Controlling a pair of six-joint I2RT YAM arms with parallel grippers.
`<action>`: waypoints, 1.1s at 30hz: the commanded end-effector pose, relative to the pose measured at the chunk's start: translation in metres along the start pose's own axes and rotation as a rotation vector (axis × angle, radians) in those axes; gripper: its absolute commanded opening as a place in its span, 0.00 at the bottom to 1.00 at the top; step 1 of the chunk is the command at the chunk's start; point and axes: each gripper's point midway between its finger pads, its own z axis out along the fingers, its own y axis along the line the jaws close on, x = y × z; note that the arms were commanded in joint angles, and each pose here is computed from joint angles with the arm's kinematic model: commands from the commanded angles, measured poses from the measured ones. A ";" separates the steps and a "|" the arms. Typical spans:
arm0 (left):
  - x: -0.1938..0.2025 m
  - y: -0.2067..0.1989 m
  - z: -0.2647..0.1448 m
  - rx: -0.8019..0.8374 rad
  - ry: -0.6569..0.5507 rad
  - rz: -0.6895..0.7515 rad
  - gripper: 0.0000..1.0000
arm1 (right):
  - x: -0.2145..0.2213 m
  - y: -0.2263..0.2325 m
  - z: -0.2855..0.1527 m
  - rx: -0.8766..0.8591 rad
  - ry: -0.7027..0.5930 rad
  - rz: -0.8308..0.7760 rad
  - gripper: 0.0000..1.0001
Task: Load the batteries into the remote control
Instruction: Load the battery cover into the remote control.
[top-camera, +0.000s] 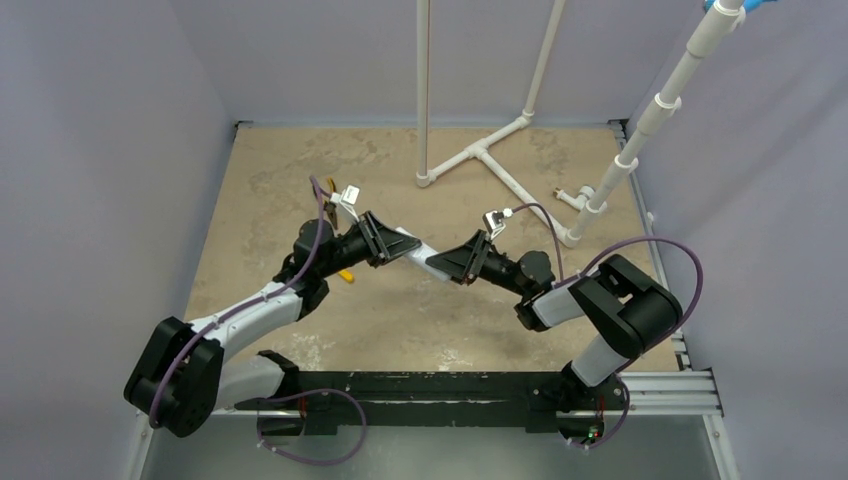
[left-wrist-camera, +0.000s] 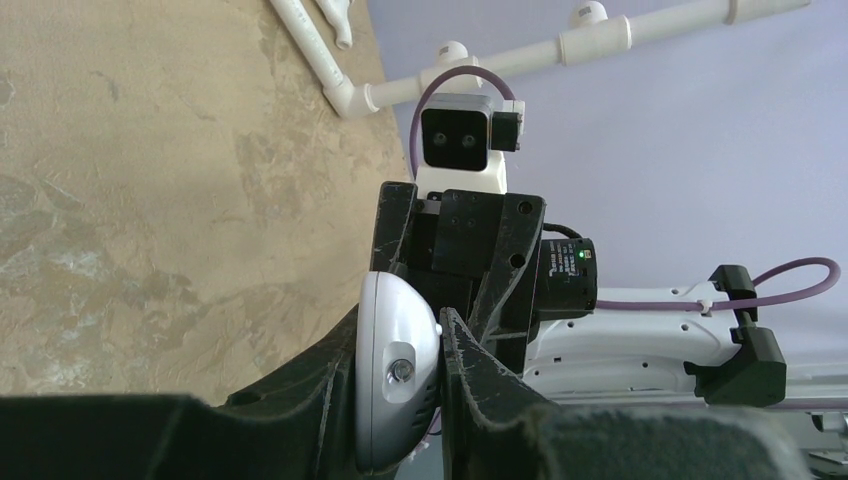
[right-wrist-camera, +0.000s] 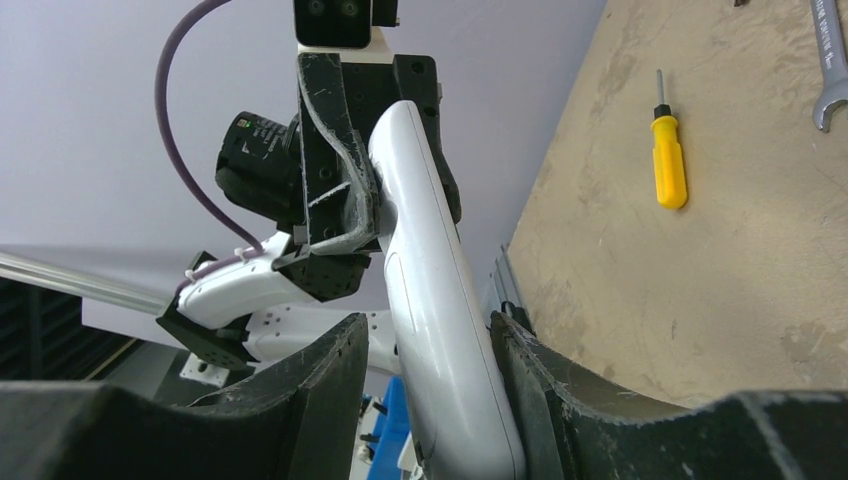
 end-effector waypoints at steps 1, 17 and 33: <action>-0.013 -0.027 -0.003 0.076 -0.055 0.053 0.00 | -0.005 0.025 -0.002 -0.091 -0.033 -0.069 0.48; -0.010 -0.026 -0.006 0.075 -0.052 0.057 0.00 | -0.007 0.026 -0.002 -0.091 -0.052 -0.074 0.42; -0.009 -0.028 -0.009 0.079 -0.053 0.064 0.00 | -0.012 0.028 -0.003 -0.091 -0.085 -0.082 0.52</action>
